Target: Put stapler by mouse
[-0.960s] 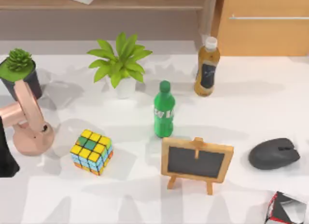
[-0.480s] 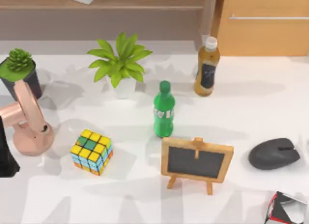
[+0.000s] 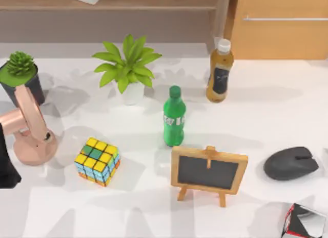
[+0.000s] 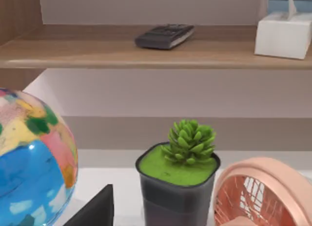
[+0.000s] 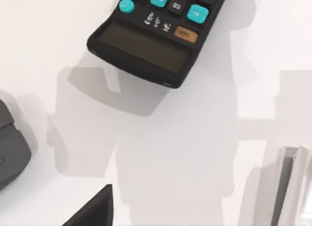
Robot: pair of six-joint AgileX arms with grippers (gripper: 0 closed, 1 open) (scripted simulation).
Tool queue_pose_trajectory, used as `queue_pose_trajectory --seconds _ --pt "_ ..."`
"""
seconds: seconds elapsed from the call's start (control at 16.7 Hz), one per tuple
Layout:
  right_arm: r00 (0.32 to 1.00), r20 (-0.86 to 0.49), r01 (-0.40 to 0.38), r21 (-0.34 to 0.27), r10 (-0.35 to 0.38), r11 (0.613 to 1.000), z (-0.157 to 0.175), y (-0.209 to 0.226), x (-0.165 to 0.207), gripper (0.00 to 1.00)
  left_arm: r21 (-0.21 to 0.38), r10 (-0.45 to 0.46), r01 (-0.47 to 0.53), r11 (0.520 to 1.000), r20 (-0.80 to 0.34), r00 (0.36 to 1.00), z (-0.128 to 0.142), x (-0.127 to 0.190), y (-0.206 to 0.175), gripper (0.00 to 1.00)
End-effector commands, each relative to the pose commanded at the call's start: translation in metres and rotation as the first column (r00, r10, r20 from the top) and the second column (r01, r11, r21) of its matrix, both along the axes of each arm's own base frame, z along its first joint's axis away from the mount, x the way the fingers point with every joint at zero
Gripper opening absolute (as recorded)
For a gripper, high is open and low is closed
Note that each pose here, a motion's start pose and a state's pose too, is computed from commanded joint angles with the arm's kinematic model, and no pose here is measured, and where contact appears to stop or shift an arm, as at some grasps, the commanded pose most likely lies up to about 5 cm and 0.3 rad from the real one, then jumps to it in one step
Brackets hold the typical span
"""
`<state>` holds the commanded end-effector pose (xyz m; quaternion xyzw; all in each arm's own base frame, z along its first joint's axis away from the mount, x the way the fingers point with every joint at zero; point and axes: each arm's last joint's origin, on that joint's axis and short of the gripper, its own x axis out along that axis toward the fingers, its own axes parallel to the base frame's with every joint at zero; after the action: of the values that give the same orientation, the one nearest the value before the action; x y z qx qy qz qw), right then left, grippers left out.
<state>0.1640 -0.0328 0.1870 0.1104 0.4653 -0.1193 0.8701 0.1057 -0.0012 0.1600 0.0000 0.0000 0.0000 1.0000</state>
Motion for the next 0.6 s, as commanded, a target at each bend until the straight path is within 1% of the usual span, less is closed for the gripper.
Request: queue_pose_trajectory --seconds 0.12,0.3,0.48,0.6 --pt "0.986 -0.157 0.058 0.042 -0.051 0.997 -0.001 -0.009 0.014 1.00 0.000 0.000 0.000 1.000 0.000 1.000 0.000 0.000 0.000 1.00" --pt "0.927 -0.361 0.141 0.084 -0.102 0.986 -0.009 -0.022 0.034 1.00 0.000 0.000 0.000 1.000 0.000 1.000 0.000 0.000 0.000 1.00" --pt "0.861 -0.491 0.204 0.103 -0.128 0.974 -0.016 -0.032 0.047 1.00 0.000 0.000 0.000 1.000 0.000 1.000 0.000 0.000 0.000 1.00" --pt "0.836 -0.532 0.226 0.108 -0.136 0.968 -0.018 -0.035 0.051 1.00 0.000 0.000 0.000 1.000 0.000 1.000 0.000 0.000 0.000 1.00"
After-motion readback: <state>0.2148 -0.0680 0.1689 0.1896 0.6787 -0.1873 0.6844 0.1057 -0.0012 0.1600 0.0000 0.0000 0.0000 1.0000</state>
